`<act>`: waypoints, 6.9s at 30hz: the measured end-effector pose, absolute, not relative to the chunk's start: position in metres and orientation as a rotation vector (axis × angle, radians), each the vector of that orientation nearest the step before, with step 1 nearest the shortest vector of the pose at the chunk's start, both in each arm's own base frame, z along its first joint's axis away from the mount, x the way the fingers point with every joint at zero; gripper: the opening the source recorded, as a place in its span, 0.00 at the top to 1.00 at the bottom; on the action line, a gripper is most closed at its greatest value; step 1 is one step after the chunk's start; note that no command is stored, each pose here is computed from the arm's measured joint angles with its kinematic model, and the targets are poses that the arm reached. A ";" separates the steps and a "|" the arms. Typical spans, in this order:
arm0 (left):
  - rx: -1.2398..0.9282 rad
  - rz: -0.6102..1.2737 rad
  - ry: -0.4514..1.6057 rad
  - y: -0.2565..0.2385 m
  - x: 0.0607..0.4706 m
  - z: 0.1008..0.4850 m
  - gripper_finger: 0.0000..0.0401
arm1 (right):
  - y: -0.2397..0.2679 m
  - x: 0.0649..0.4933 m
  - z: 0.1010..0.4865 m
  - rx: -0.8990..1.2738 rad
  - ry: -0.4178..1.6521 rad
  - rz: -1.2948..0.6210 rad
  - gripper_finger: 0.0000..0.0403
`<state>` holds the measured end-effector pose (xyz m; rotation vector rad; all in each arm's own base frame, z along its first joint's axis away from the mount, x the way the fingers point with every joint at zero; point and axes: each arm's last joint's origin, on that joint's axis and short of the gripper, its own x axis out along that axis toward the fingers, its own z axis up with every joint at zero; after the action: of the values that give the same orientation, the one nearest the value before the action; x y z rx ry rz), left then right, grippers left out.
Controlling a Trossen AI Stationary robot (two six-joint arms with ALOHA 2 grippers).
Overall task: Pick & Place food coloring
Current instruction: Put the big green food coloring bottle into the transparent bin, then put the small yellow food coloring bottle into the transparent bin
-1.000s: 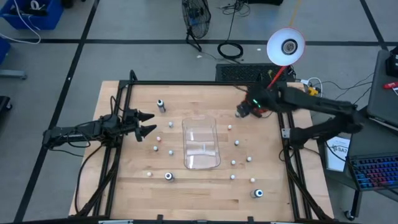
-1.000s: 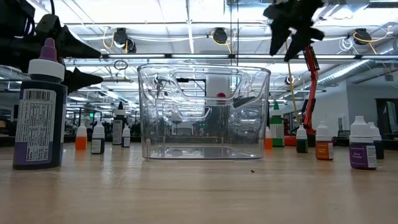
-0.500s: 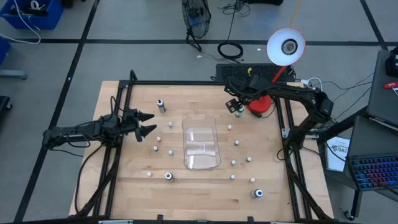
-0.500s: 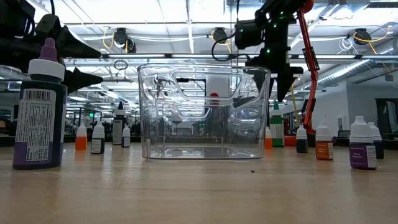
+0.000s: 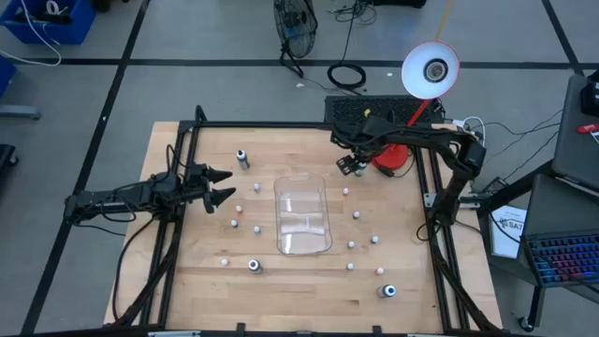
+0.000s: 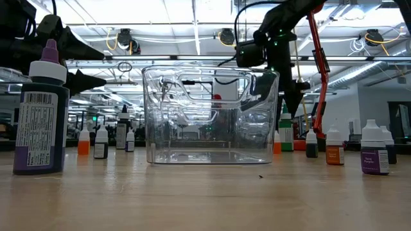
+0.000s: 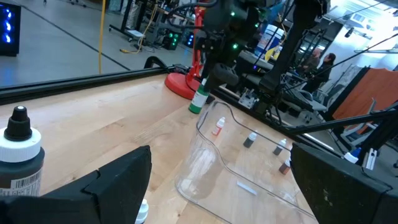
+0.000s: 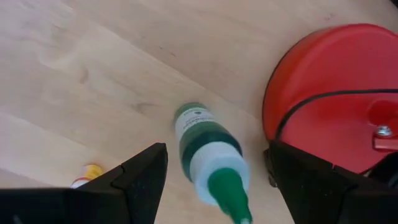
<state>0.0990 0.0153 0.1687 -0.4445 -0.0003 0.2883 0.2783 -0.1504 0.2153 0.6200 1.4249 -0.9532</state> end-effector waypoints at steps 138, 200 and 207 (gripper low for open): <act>-0.445 0.288 -0.001 0.015 0.099 0.169 0.06 | -0.028 0.353 0.298 0.302 1.438 -0.798 0.50; -0.445 0.288 -0.001 0.015 0.099 0.169 0.06 | -0.070 0.303 0.173 0.516 1.315 -0.673 0.70; -0.445 0.288 -0.001 0.015 0.099 0.169 0.06 | -0.070 0.301 0.173 0.507 1.342 -0.671 0.87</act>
<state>0.0989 0.0153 0.1689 -0.4445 -0.0009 0.2882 0.3012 -0.0697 0.1729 0.5068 1.3424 -0.6711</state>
